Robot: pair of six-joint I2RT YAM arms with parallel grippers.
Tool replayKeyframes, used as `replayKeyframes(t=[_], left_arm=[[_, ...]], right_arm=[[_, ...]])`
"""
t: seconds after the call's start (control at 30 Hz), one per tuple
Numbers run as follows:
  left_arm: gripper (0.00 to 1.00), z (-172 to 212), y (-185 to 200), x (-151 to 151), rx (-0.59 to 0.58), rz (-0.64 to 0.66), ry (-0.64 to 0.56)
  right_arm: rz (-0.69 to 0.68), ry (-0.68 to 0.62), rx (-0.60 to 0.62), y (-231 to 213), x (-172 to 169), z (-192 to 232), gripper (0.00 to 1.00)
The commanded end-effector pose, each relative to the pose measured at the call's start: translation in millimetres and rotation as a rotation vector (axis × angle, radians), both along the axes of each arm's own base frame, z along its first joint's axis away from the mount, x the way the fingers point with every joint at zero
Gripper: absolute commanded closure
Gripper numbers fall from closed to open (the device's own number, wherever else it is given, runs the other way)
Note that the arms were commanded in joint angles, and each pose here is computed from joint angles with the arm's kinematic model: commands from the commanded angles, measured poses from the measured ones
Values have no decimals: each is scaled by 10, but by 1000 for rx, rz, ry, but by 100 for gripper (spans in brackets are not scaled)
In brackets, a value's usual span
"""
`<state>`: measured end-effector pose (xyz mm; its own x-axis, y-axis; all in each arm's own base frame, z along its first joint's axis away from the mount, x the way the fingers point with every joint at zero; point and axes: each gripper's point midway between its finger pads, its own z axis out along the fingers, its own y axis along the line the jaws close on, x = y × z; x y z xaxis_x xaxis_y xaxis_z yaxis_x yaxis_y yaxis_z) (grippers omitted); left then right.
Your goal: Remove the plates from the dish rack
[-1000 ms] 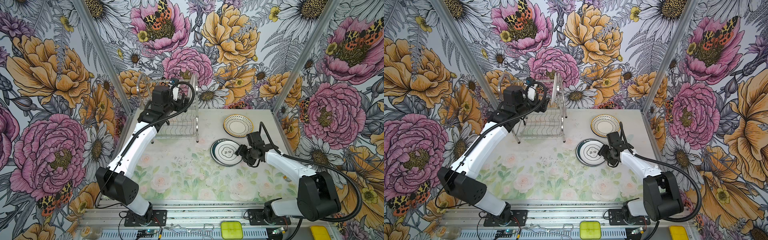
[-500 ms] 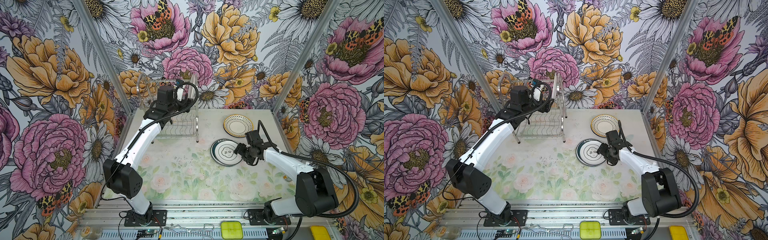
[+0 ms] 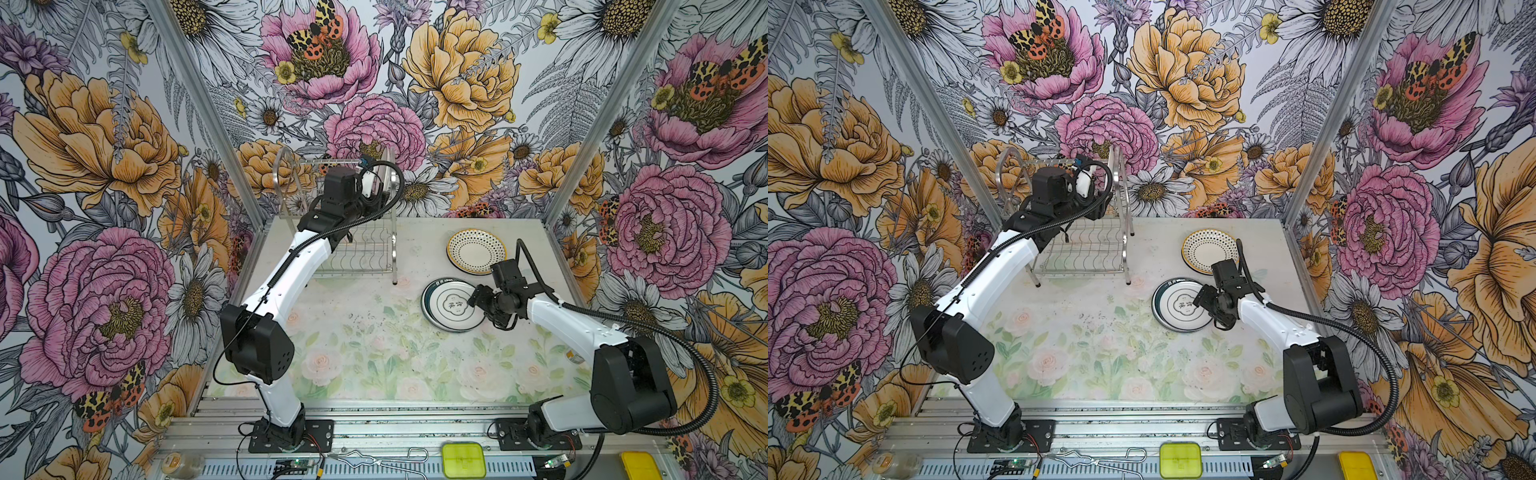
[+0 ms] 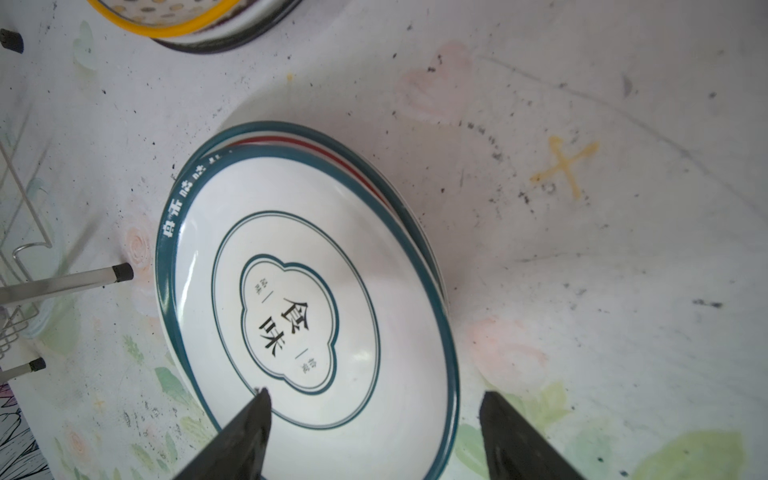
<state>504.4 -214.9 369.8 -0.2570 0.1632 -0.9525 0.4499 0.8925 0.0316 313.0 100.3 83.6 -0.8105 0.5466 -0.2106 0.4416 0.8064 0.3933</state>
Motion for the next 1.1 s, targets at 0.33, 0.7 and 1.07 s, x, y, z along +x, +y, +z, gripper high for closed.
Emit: replayKeyframes(t=[0.33,0.7,1.07], left_arm=[[66,76,29,101,36,58,-48],[75,62,70,100,50,73,-46],[85,112,105,99,58,84,-60]], right_arm=[[-2,-23,-45,-8,92,56,19],[16,-3,-81,67,161,-17,18],[92,23,-82,287,245,-87,18]])
